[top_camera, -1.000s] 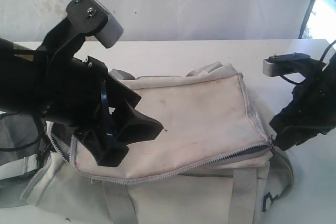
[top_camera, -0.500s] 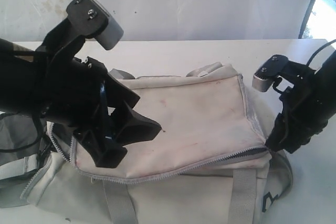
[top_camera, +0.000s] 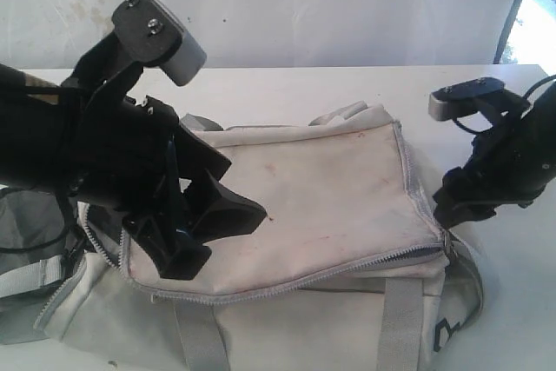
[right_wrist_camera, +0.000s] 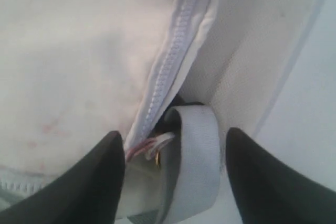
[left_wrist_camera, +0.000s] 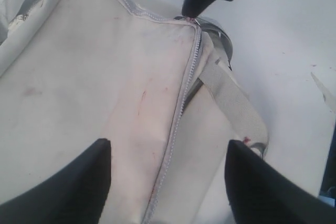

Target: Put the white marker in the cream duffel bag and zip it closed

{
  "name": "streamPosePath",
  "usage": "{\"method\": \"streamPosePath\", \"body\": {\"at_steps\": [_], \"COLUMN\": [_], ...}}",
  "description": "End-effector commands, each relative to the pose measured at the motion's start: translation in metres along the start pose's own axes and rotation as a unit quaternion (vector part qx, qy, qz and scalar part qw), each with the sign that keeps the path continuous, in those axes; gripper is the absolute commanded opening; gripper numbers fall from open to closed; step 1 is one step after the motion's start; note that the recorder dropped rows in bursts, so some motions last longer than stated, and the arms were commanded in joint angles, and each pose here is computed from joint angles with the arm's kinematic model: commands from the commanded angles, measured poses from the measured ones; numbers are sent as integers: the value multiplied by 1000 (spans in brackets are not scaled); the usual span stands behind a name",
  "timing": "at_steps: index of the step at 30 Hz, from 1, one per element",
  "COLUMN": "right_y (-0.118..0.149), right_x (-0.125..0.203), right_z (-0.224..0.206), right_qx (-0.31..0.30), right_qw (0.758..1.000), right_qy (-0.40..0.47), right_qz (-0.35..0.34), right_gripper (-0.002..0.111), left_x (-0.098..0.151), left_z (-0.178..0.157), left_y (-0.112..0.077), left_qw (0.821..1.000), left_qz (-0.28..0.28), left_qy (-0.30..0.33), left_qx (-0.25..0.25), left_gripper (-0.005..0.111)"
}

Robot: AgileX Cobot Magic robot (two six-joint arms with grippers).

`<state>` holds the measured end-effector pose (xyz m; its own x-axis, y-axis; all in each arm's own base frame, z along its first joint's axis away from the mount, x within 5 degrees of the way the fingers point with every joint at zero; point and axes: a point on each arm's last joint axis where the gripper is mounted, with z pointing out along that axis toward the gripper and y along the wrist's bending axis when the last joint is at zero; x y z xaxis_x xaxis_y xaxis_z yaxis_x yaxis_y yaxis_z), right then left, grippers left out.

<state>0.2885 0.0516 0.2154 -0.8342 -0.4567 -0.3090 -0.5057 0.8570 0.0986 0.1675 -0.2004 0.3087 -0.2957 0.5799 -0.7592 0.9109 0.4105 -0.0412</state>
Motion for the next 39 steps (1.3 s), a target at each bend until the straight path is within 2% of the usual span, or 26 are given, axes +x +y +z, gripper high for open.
{"method": "streamPosePath", "body": {"at_steps": [1,4,8,11,13,14,19,20,21,23,27,33,34,36,37,39], "right_y": [-1,1,2,-7,-10,-11,-11,-10,-10,-10,-15,-19,-19,-20,-21,-22], "right_x": [-2,-3,-5,-19,-23,-24,-24,-23,-23,-24,-29,-31,-31,-33,-35,-36], "right_z": [-1,3,5,7,12,15,25,25,25,25,27,45,47,49,50,53], "right_qx": [2,-20,-32,-7,-3,-3,-17,-25,-25,-25,-6,-13,-12,-13,-16,-16], "right_qw": [994,991,993,982,979,979,980,979,980,983,982,978,978,975,974,972], "right_qy": [-19,-14,5,-48,-66,-66,-54,-50,-51,-52,-83,-80,-80,-92,-99,-107], "right_qz": [110,129,112,184,194,191,189,195,190,174,171,193,194,200,203,210], "right_gripper": [54,54,54,54,54,54,54,54,54,54,54,54,54,54,54,47], "left_x": [3,3,4,2,2,3,12,17,24,35,60,79,81,86,86,83], "left_z": [12,20,26,29,28,28,18,9,0,-10,-10,27,31,40,44,45], "left_y": [1,2,3,6,10,13,52,71,89,109,139,161,163,168,171,175], "left_qw": [1000,999,999,999,1000,999,976,960,952,940,917,908,907,903,902,902], "left_qz": [-21,-33,-33,-34,-31,-51,-176,-232,-244,-261,-307,-324,-326,-337,-337,-337], "left_qy": [11,12,14,3,3,5,1,7,21,50,97,113,117,117,115,111], "left_qx": [10,22,26,11,-3,-16,-125,-157,-186,-214,-237,-240,-240,-242,-243,-245], "left_gripper": [67,67,67,67,67,67,72,77,80,84,88,87,86,73,60,47]}}
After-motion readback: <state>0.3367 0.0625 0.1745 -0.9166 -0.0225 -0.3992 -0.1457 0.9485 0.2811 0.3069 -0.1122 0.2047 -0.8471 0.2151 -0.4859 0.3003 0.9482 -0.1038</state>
